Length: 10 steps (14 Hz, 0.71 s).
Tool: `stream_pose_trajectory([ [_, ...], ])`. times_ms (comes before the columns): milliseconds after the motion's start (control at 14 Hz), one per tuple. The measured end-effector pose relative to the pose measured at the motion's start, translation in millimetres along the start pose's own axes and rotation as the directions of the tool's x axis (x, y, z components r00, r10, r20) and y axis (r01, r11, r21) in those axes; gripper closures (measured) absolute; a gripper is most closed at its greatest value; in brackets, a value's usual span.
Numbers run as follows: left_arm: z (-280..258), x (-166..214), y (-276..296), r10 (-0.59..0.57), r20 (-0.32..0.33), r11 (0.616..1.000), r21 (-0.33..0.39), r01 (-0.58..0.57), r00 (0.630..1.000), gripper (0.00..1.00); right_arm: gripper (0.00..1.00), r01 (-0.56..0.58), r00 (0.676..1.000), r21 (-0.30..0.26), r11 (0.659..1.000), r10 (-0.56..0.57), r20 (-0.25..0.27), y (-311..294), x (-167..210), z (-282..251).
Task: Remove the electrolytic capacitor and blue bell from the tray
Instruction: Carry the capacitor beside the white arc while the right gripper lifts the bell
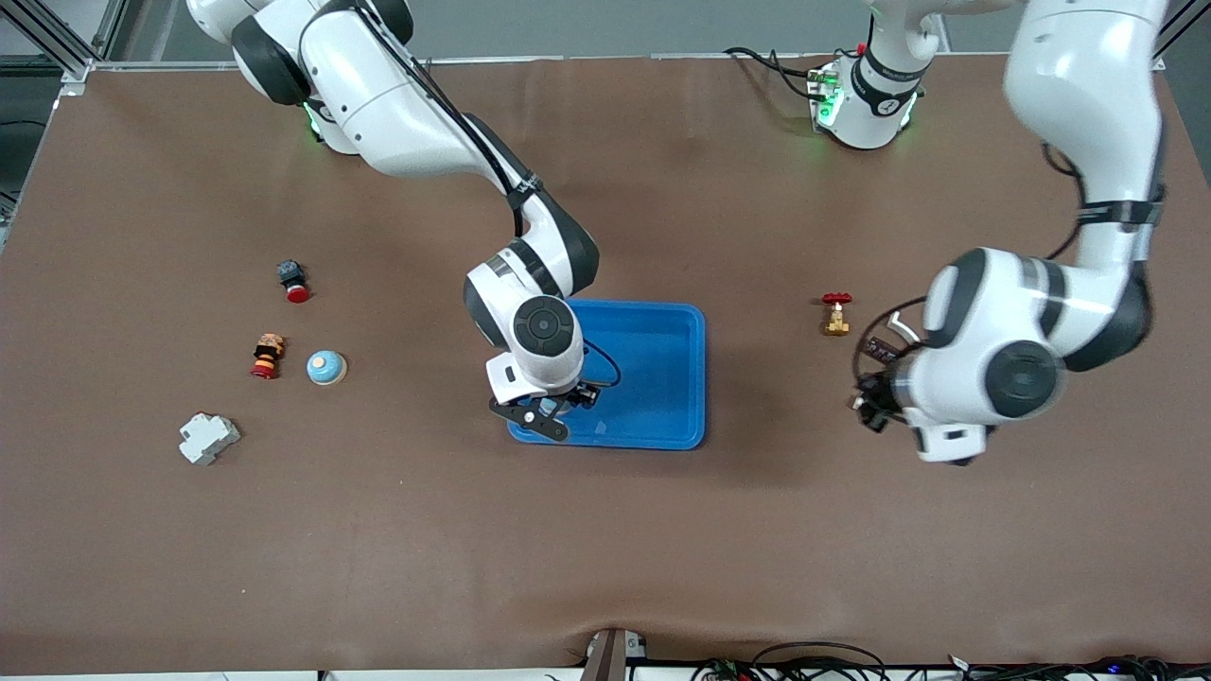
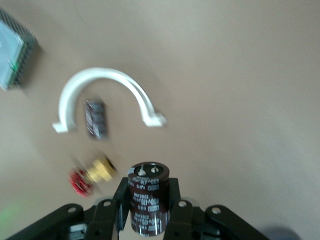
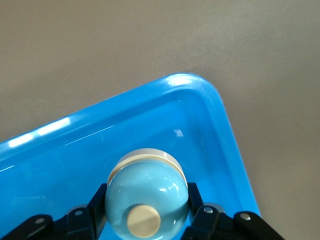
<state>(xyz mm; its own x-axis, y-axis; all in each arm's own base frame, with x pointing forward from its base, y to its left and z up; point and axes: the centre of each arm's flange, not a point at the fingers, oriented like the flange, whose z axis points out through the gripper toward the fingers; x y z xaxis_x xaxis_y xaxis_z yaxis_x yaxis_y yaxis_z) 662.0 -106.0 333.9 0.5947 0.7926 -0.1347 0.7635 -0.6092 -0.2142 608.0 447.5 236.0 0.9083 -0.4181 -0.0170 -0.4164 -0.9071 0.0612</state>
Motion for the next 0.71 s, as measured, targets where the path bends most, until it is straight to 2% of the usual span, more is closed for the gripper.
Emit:
stream_pose_trajectory([
  [214, 28.4, 64.4, -45.1, 0.063, -0.004, 0.997, 0.044, -0.063, 0.998, 0.66, 0.34, 0.033, 0.999, 0.024, 0.999, -0.033, 0.013, 8.2, 17.5, -16.4],
  [356, 51.4, 92.0, -62.7, 0.095, -0.019, 0.995, 0.022, -0.095, 0.995, 0.66, 0.34, 0.097, 0.995, 0.025, 0.995, -0.098, 0.029, 27.2, 43.3, -24.9],
  [712, 112.3, 111.8, -59.6, 0.146, -0.096, 0.989, -0.014, -0.148, 0.985, 0.66, 0.34, 0.24, 0.969, 0.019, 0.971, -0.241, 0.059, 99.7, 113.5, -31.2],
])
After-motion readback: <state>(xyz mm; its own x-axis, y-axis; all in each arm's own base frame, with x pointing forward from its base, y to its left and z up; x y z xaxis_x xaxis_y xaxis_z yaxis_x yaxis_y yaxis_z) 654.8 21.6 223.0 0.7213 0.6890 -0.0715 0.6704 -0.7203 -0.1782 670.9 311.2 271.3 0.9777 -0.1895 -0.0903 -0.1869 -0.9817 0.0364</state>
